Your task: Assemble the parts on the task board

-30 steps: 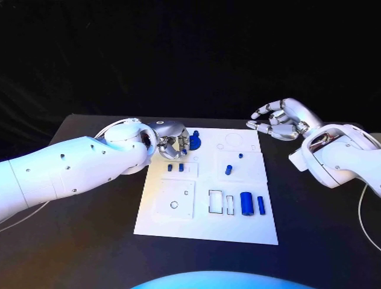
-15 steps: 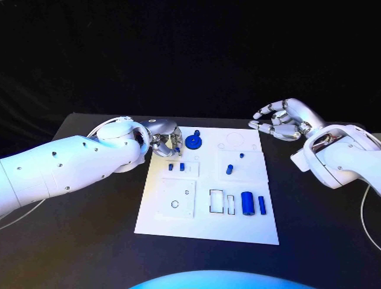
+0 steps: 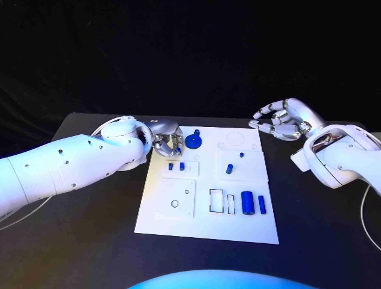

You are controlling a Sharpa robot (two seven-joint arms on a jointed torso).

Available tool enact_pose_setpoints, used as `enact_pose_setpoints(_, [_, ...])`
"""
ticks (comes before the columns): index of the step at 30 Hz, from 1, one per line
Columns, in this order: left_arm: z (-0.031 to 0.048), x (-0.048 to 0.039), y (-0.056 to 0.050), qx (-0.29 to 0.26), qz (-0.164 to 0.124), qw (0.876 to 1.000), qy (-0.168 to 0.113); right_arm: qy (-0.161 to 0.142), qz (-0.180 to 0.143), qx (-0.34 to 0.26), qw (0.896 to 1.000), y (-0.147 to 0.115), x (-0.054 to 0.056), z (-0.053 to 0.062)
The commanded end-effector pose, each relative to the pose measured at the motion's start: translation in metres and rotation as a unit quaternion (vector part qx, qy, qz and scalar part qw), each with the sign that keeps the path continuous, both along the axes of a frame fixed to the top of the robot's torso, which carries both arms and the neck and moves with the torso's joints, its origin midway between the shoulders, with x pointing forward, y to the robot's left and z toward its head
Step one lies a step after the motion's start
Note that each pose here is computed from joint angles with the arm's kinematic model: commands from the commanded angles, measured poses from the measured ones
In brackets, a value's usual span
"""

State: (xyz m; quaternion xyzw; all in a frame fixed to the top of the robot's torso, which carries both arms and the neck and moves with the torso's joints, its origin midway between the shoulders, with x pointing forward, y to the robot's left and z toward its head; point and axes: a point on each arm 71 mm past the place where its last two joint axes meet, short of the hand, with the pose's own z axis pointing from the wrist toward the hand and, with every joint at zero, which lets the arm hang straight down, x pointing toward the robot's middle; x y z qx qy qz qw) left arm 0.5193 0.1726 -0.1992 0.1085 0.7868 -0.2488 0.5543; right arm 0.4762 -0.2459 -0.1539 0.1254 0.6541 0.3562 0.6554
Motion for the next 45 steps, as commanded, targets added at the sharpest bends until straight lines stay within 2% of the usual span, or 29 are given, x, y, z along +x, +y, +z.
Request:
enact_pose_setpoints(1, [-0.0023, -0.0006, -0.003, 0.003, -0.005, 1.0, 0.014, -0.001, 0.005, -0.002, 1.0, 0.001, 0.0, 0.0])
enact_pose_setpoints(17, [-0.006, -0.0016, -0.005, 0.013, -0.011, 0.999, 0.029, -0.002, 0.006, -0.002, 1.0, 0.002, 0.0, 0.0])
enact_pose_setpoints(45, [-0.0127, -0.0003, -0.007, 0.017, -0.006, 0.999, 0.036, -0.001, 0.006, -0.002, 1.0, 0.001, -0.001, -0.002])
